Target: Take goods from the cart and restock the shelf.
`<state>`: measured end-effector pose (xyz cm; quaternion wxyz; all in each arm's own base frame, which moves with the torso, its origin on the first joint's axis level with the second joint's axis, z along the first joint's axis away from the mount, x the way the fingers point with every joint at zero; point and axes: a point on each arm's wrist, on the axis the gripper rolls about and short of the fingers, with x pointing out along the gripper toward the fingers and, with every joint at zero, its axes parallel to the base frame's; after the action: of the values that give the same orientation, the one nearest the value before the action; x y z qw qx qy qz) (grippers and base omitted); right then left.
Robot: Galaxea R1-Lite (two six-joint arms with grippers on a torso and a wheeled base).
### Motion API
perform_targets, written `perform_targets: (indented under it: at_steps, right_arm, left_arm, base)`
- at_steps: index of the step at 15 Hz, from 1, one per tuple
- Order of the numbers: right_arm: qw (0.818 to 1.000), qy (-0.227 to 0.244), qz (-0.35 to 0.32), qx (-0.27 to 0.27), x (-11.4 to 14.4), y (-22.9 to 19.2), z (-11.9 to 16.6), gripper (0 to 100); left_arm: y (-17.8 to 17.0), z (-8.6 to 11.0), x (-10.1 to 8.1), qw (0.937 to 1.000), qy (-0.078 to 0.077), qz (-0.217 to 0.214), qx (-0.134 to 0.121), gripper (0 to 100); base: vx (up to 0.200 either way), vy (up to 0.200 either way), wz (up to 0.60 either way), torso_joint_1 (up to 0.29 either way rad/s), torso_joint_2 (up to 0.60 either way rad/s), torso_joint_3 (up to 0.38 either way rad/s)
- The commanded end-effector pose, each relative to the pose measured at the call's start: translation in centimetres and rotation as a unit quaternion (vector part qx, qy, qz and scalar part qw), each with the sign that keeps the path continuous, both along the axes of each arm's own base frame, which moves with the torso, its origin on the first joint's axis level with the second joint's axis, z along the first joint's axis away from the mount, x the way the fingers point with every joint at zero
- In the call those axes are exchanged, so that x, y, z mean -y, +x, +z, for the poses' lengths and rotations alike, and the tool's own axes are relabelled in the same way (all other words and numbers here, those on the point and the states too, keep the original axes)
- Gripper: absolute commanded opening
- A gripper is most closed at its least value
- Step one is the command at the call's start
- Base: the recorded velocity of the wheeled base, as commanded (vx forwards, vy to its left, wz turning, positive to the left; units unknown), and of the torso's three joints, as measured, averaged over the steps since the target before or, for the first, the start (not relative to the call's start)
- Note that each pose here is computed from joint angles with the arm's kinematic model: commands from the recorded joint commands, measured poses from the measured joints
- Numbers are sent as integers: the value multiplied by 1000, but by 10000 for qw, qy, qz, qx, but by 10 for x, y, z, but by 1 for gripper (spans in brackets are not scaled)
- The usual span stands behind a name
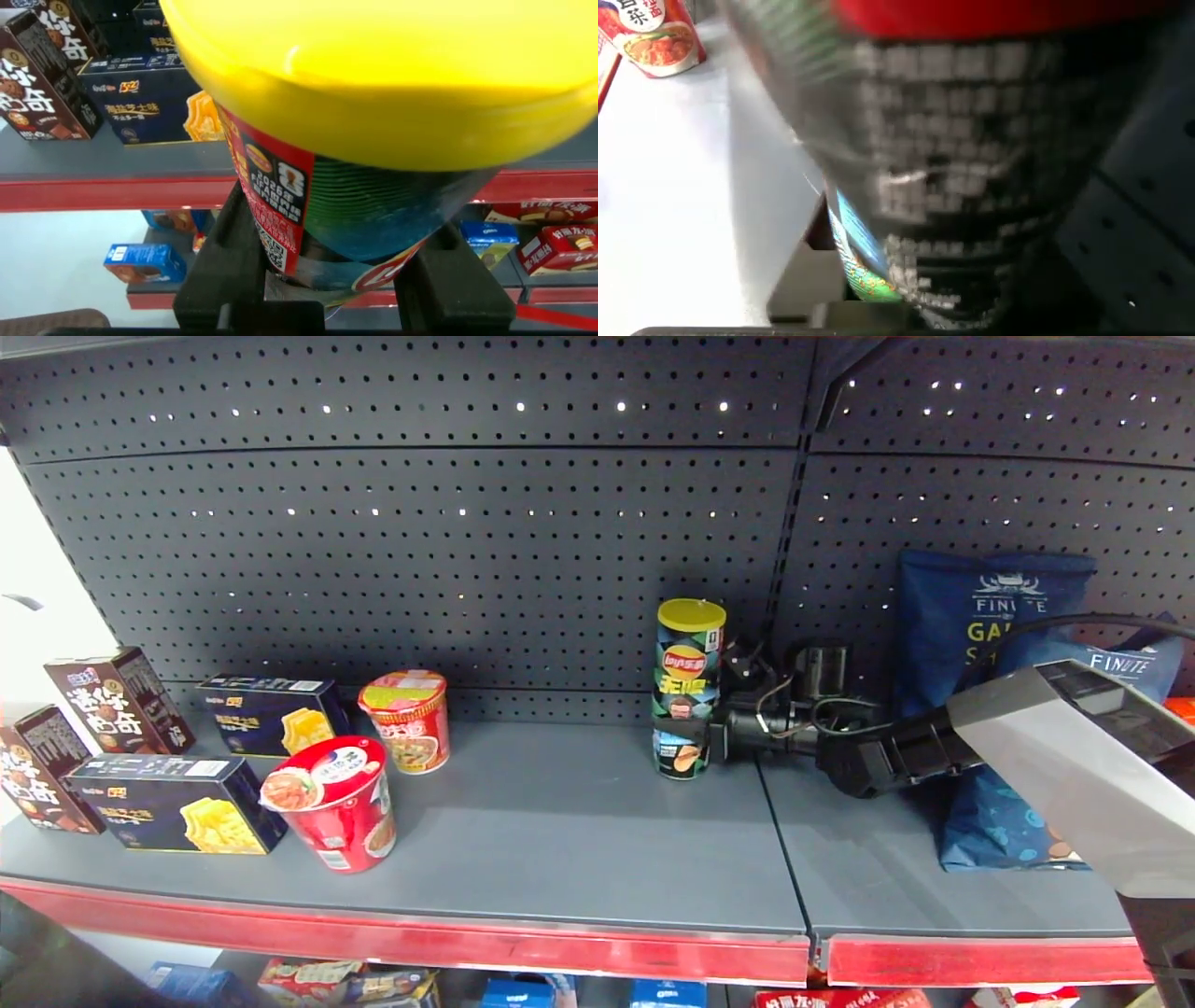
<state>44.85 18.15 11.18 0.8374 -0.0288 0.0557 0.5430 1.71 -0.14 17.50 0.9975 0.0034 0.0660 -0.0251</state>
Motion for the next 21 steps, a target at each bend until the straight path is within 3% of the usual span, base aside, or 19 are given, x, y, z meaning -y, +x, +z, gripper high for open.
perform_targets:
  at_steps: [1, 5, 11, 16, 21]
  right_arm:
    - [10000, 18, -3, 52, 0, -3, 7, 0]
    - [10000, 10, 7, 94, 5, -43, 40, 0]
    - [9995, 52, -211, 217, 22, -119, 58, 0]
    - [9998, 87, -137, 139, 33, -172, 28, 0]
    - [9997, 173, -136, 81, 33, -187, 18, 0]
  left_arm:
    - [-2, 0, 0, 10000, 5, 0, 59, 0]
    - [-17, -10, 1, 10000, -2, 8, -71, 0]
    - [-24, -12, 1, 10000, 2, 24, 89, 0]
    - [-26, -16, 2, 9999, 2, 16, 112, 0]
    - [-30, -19, 2, 9998, 11, 54, 188, 0]
  base:
    - [0, 0, 0, 0, 0, 0]
    - [0, 0, 0, 0, 0, 0]
    - [0, 0, 0, 0, 0, 0]
    - [0, 0, 0, 0, 0, 0]
    - [0, 0, 0, 0, 0, 0]
